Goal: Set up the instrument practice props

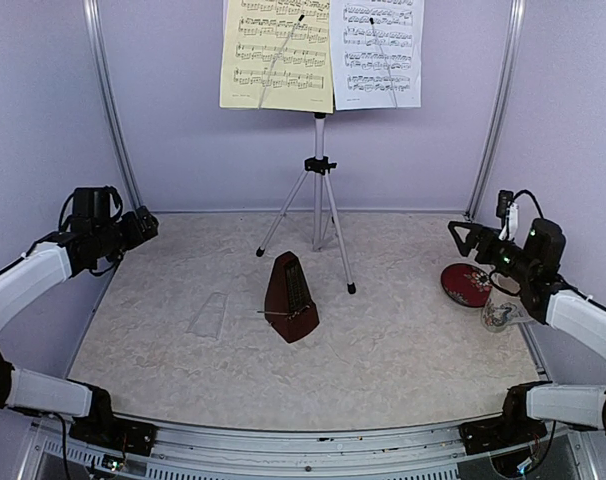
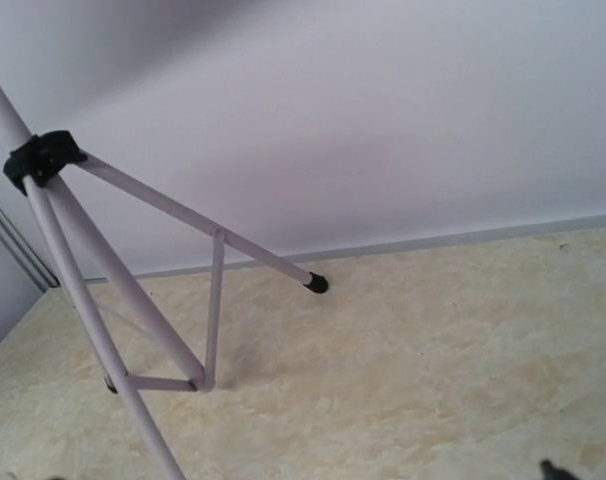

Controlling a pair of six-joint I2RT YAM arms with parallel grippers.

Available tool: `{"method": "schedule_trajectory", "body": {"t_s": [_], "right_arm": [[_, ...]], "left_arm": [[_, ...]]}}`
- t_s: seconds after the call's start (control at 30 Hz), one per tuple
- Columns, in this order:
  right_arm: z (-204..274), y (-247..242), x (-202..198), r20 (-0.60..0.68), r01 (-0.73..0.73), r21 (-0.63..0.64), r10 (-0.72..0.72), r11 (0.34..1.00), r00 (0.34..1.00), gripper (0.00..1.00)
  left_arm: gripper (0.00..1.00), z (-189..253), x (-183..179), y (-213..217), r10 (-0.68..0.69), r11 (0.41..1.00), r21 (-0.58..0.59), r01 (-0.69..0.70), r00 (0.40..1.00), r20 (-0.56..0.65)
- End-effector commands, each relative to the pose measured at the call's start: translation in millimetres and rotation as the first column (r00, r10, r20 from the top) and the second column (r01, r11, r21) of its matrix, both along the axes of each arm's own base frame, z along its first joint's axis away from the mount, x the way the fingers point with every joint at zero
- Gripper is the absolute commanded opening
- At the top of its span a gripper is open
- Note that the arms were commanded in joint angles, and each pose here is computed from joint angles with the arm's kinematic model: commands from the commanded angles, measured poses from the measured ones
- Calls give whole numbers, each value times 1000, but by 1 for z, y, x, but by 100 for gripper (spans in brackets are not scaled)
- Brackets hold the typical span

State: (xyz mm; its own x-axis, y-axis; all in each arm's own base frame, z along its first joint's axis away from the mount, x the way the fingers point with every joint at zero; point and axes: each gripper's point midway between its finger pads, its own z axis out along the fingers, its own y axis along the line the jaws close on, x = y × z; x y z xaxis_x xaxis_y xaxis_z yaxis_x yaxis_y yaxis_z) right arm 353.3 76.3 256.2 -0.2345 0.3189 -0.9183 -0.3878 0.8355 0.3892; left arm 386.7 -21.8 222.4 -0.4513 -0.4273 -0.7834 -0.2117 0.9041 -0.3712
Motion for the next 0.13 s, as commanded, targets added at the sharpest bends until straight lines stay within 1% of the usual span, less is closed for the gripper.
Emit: {"method": "schedule_trajectory", "body": {"t_s": [0.0, 0.1], "right_arm": [[6, -5, -2, 25, 17, -2, -17, 1000, 1000, 100], [7, -4, -2, 27, 9, -3, -9, 1000, 1000, 100]], "left_arm": [[99, -3, -3, 7, 38, 999, 1, -38, 999, -15], [99, -2, -4, 7, 37, 999, 0, -37, 999, -8]]}}
